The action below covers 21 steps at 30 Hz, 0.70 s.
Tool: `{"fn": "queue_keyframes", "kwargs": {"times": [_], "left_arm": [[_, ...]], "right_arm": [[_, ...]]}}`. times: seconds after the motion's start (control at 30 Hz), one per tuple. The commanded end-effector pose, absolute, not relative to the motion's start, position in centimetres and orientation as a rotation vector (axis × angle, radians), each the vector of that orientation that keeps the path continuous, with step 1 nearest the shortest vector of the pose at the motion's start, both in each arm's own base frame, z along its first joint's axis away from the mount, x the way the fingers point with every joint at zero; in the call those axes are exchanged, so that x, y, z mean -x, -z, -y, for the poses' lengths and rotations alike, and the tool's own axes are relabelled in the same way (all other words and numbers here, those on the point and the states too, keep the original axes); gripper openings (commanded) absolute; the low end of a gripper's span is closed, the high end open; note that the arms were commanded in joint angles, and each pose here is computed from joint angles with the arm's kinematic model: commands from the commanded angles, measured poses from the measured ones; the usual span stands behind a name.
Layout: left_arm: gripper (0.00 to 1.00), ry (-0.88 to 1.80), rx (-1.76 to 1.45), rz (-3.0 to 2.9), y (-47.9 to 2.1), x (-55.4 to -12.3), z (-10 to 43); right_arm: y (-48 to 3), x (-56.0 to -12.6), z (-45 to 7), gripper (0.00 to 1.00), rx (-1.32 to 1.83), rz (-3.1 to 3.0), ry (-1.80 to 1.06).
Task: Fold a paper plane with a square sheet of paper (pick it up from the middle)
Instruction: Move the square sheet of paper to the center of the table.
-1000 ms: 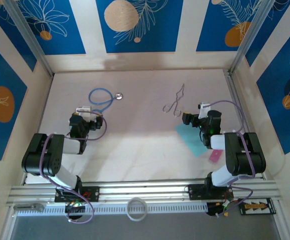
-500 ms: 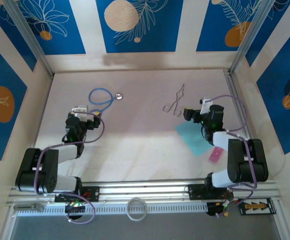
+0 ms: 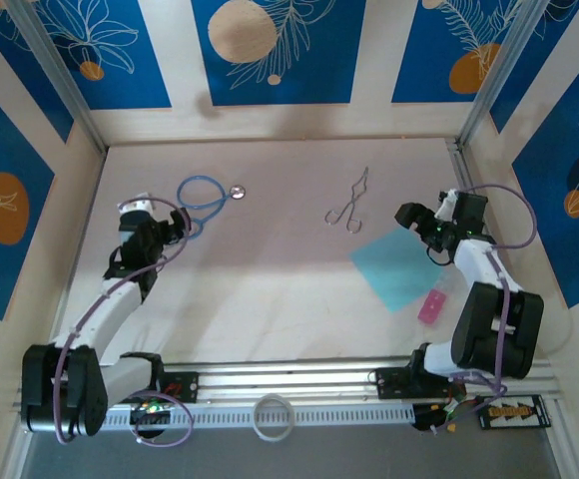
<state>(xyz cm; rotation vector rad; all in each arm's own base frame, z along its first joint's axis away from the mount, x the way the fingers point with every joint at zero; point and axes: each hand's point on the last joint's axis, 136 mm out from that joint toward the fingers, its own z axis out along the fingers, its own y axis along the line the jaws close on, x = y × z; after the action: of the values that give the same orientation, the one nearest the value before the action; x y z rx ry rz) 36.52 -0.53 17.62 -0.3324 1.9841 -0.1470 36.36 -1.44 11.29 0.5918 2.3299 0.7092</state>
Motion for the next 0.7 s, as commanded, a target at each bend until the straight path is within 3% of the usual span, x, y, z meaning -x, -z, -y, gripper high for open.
{"fn": "queue_keyframes", "kwargs": {"times": [0.0, 0.37, 0.67], "left_arm": [[1.00, 0.301, 0.443, -2.116, -16.4, -34.3, 1.7], [1.00, 0.481, 0.425, -2.174, -16.6, -31.9, 4.1], [1.00, 0.588, 0.392, -2.152, -17.5, -31.8, 5.5]], "right_arm": [[-9.0, -33.2, -1.5, 0.85, -0.771, -2.477, -0.996], [-4.4, -31.3, -0.1, 0.83, -0.954, -2.654, -0.829], [-3.0, -29.4, -2.5, 0.78, -0.987, -2.830, -0.717]]}}
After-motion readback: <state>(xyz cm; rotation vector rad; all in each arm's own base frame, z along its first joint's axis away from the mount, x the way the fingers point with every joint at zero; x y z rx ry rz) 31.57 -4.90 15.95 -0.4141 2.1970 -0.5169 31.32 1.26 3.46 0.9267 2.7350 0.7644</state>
